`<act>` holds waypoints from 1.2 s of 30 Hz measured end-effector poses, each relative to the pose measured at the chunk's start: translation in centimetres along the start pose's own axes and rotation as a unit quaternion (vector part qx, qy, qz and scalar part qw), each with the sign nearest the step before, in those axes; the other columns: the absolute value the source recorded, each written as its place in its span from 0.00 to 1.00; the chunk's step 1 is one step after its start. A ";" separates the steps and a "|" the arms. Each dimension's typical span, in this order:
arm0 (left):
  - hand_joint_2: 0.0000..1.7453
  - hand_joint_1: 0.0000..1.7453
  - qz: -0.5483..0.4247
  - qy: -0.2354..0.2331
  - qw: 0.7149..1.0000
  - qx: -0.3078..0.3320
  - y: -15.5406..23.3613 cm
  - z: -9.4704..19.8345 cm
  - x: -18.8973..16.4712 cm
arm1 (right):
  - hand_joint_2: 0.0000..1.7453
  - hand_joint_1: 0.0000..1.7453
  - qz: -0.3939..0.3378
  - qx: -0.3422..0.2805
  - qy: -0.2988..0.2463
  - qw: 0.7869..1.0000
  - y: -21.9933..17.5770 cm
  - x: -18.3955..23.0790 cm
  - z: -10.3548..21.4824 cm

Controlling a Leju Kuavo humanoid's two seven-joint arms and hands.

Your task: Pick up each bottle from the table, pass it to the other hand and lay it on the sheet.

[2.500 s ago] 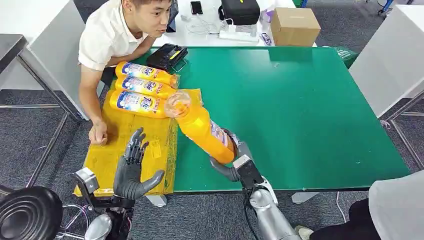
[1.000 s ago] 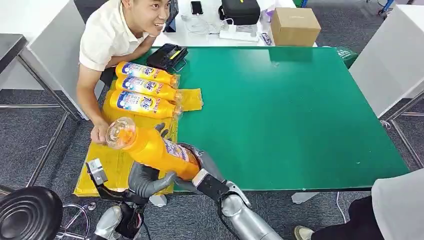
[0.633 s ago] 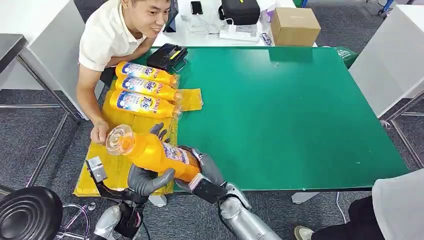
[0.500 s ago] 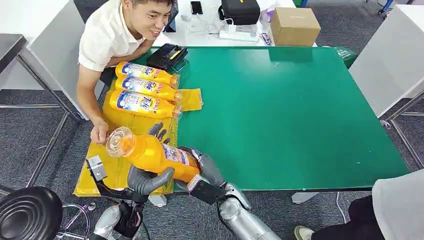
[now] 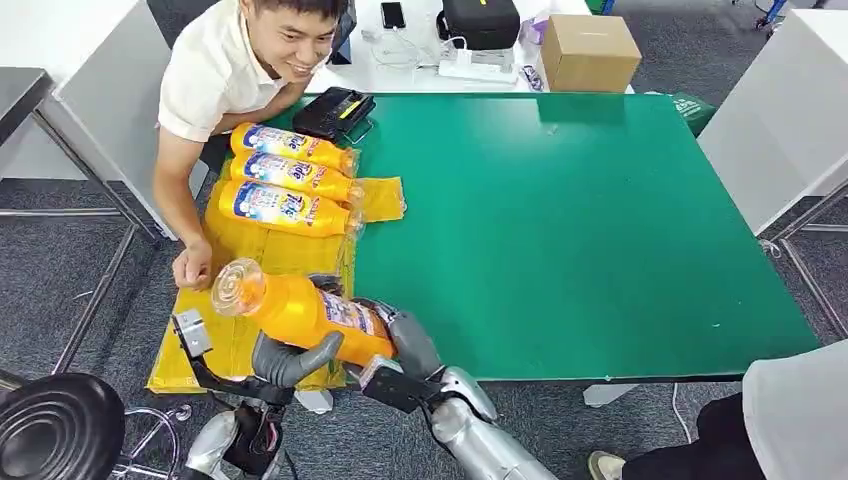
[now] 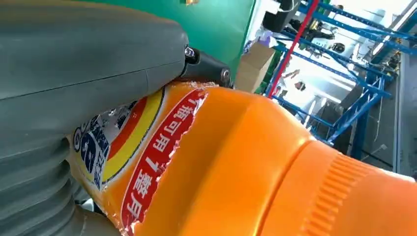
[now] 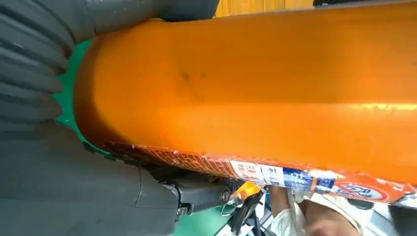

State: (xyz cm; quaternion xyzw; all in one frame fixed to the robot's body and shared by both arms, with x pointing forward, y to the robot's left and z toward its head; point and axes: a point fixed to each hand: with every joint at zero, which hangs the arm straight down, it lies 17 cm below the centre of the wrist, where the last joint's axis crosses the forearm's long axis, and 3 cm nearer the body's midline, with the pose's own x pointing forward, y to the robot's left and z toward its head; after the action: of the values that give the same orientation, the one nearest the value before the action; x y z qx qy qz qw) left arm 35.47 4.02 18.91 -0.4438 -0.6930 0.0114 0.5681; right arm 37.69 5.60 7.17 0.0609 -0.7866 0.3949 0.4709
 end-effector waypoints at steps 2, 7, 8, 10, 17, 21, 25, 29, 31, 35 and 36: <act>1.00 1.00 -0.001 -0.002 1.000 -0.001 0.0 -0.1 0.1 | 1.00 0.05 -0.004 0.005 0.002 1.000 0.4 -0.1 0.1; 1.00 1.00 -0.002 -0.006 1.000 -0.006 -0.2 -0.3 0.4 | 1.00 0.00 -0.008 0.012 0.008 1.000 1.0 -0.4 0.4; 1.00 1.00 -0.002 -0.006 1.000 -0.006 -0.2 -0.3 0.4 | 1.00 0.00 -0.008 0.013 0.009 1.000 1.0 -0.4 0.4; 1.00 1.00 -0.002 -0.007 1.000 -0.006 -0.2 -0.3 0.4 | 1.00 0.00 -0.013 0.014 0.011 1.000 1.1 -0.4 0.5; 1.00 1.00 -0.021 -0.027 0.999 0.011 0.5 -0.4 1.2 | 1.00 0.00 -0.015 0.026 0.006 1.000 1.8 -0.1 0.5; 1.00 1.00 -0.073 -0.045 0.996 0.039 1.8 -0.8 2.2 | 1.00 0.00 -0.011 0.032 0.005 0.999 2.2 -0.1 0.7; 1.00 1.00 -0.084 -0.047 0.994 0.043 2.1 -0.8 2.4 | 1.00 0.00 -0.010 0.032 0.005 0.999 2.3 -0.1 0.7; 1.00 1.00 -0.400 -0.101 0.903 0.118 5.9 -1.6 6.3 | 1.00 0.00 0.005 0.042 0.006 0.999 3.7 0.1 1.9; 1.00 1.00 -0.483 -0.107 0.859 0.128 6.5 -1.6 7.1 | 1.00 0.00 0.014 0.049 0.001 0.999 3.9 0.4 1.8; 1.00 1.00 -0.520 -0.104 0.836 0.141 7.5 -1.8 7.5 | 1.00 0.00 0.021 0.057 -0.007 0.998 4.3 1.0 1.8; 1.00 1.00 -0.529 -0.105 0.830 0.143 7.7 -1.8 7.7 | 1.00 0.00 0.021 0.058 -0.008 0.998 4.4 1.1 1.8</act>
State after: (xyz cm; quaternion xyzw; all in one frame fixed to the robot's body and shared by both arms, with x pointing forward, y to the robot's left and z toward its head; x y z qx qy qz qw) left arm 41.87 12.62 21.48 0.0803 -0.8677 -0.1455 0.4685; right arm 33.81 7.67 5.13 0.0743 -0.7672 0.4492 0.4519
